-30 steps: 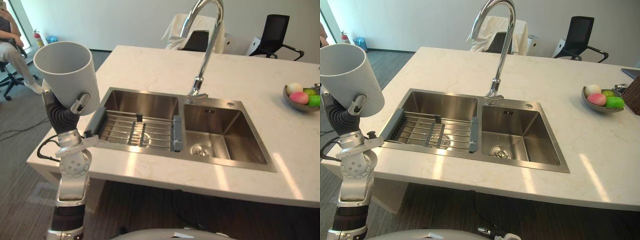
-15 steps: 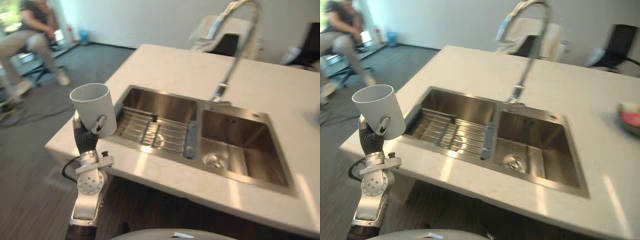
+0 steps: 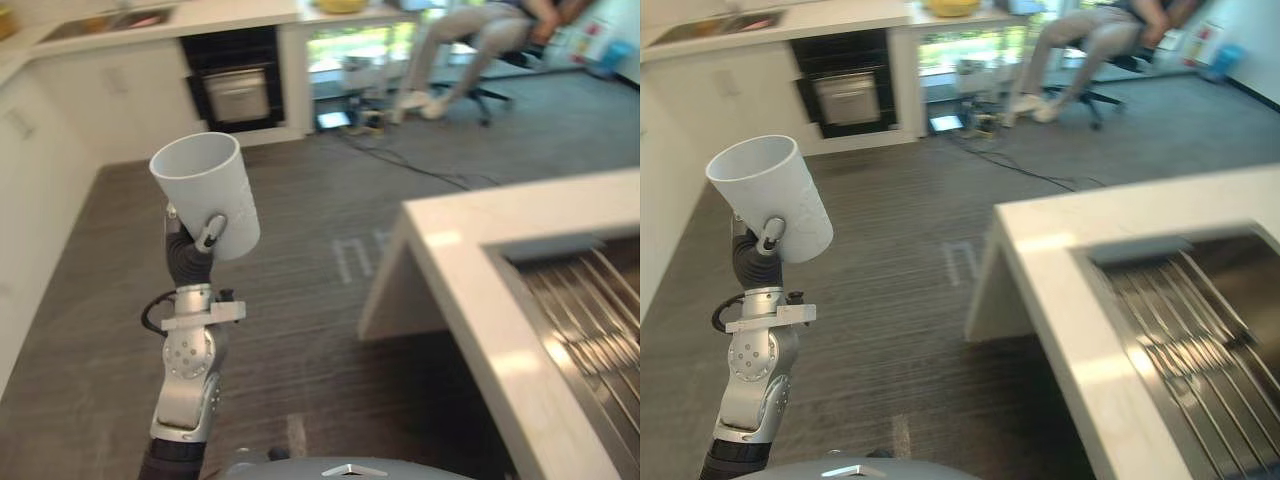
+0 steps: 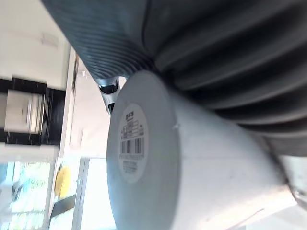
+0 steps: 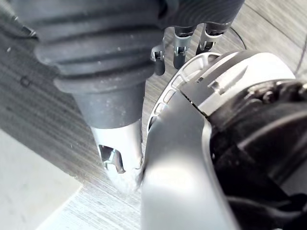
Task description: Walk over to the sink, pick up the cup, carry it to the dishwasher, place the cup inside the dishwasher, then close the dishwasher door
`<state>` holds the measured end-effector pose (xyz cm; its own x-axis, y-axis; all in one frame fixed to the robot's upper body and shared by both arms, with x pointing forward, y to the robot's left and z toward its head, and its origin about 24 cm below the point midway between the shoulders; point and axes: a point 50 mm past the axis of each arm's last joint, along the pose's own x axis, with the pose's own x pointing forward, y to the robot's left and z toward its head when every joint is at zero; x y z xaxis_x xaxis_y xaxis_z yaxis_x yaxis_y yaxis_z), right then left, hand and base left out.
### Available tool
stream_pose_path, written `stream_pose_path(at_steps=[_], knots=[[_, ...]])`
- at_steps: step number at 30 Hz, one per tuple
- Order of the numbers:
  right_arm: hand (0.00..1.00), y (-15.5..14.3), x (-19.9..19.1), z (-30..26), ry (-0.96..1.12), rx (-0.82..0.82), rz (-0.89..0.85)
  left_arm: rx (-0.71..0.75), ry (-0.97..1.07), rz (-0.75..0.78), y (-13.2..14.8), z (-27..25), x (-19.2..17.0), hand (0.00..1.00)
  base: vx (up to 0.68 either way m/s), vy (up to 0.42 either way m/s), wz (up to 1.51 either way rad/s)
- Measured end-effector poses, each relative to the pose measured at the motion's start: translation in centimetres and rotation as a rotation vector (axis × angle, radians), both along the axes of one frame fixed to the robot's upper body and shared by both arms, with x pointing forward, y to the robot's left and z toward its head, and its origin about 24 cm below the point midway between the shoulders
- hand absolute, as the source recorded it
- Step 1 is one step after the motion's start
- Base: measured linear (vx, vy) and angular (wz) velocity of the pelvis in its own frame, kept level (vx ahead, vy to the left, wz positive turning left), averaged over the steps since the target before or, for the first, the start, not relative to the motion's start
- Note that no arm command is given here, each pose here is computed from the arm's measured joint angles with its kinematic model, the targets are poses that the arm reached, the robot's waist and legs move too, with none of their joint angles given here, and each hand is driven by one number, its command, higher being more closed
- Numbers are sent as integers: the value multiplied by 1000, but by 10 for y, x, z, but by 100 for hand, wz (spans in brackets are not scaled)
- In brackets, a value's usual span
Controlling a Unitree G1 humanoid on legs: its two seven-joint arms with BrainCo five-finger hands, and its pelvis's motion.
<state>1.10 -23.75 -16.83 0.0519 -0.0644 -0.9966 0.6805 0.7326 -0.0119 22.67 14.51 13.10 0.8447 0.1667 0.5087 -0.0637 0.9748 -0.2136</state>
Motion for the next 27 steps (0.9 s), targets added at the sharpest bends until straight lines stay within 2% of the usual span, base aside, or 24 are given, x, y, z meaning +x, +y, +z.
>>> stream_pose_path(at_steps=[1,3,8,11,16,19,21,24,27], knots=[[0,-1,3,0,9,-11,24,-14,25,29,10,-5,-2,100,-16,156,121],[0,-3,15,2,-31,-32,63,-15,39,34,11,-8,-5,100,-28,103,162],[0,18,26,1,-134,24,-64,0,55,-170,-32,-21,4,100,-4,-61,238],[0,23,36,0,-173,36,-69,-17,57,-148,-31,-23,2,100,49,-59,122],[0,12,50,7,-244,30,-28,-13,74,-240,-51,-23,-2,100,81,-108,65],[0,31,49,4,-227,83,56,14,87,-318,-60,-23,-14,100,110,-377,29],[0,60,45,1,-221,163,70,47,58,-388,-65,-18,-22,100,193,-483,29],[0,47,43,3,-242,163,89,40,79,-452,-78,-20,-27,100,182,-364,16],[0,26,52,10,-273,111,113,-28,60,-475,-90,-13,-29,100,242,-197,-3]])
